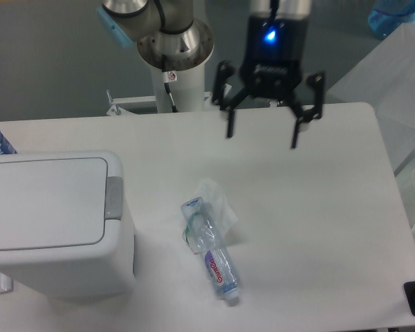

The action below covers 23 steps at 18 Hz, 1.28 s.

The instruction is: Open the trash can

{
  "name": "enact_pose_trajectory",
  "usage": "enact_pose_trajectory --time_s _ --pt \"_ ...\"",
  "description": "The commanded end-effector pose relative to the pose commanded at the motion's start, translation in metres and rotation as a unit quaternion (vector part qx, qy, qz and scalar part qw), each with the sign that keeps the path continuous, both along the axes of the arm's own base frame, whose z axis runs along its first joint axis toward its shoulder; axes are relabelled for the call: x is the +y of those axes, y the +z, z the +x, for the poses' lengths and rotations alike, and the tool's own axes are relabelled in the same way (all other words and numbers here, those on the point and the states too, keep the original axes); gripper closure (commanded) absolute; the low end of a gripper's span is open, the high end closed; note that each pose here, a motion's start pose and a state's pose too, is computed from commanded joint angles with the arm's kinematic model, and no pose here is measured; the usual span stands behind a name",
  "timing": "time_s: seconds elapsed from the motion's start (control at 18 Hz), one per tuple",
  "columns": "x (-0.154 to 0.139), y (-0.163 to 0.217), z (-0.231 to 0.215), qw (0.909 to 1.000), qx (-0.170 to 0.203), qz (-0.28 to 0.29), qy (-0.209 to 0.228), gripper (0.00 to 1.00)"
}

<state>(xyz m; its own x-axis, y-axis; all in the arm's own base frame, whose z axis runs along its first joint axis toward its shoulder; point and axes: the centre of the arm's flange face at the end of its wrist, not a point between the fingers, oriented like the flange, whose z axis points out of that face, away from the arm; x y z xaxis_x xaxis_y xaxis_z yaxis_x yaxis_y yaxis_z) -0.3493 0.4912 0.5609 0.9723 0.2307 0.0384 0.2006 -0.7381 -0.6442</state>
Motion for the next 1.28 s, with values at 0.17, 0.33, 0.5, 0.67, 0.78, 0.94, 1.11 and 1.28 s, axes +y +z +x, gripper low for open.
enact_pose_trajectory --time_s 0.17,0.33,0.5,0.67,0.78,0.94,1.11,1.28 --pt "0.018 -0.015 0.009 0.9992 -0.037 -0.003 0.017 0.0" --pt "0.034 -0.028 0.026 0.9953 -0.085 -0.005 0.047 0.0" --pt "0.042 -0.043 0.03 0.987 -0.131 -0.005 0.093 0.0" --pt "0.043 -0.051 0.034 0.9856 -0.138 -0.007 0.097 0.0" --pt "0.048 -0.055 0.041 0.9854 -0.142 -0.011 0.094 0.0" --pt "0.048 -0.061 0.043 0.9849 -0.145 -0.015 0.093 0.0" --pt "0.05 -0.066 0.049 0.985 -0.147 -0.02 0.089 0.0" --pt "0.05 -0.068 0.05 0.9848 -0.148 -0.022 0.088 0.0"
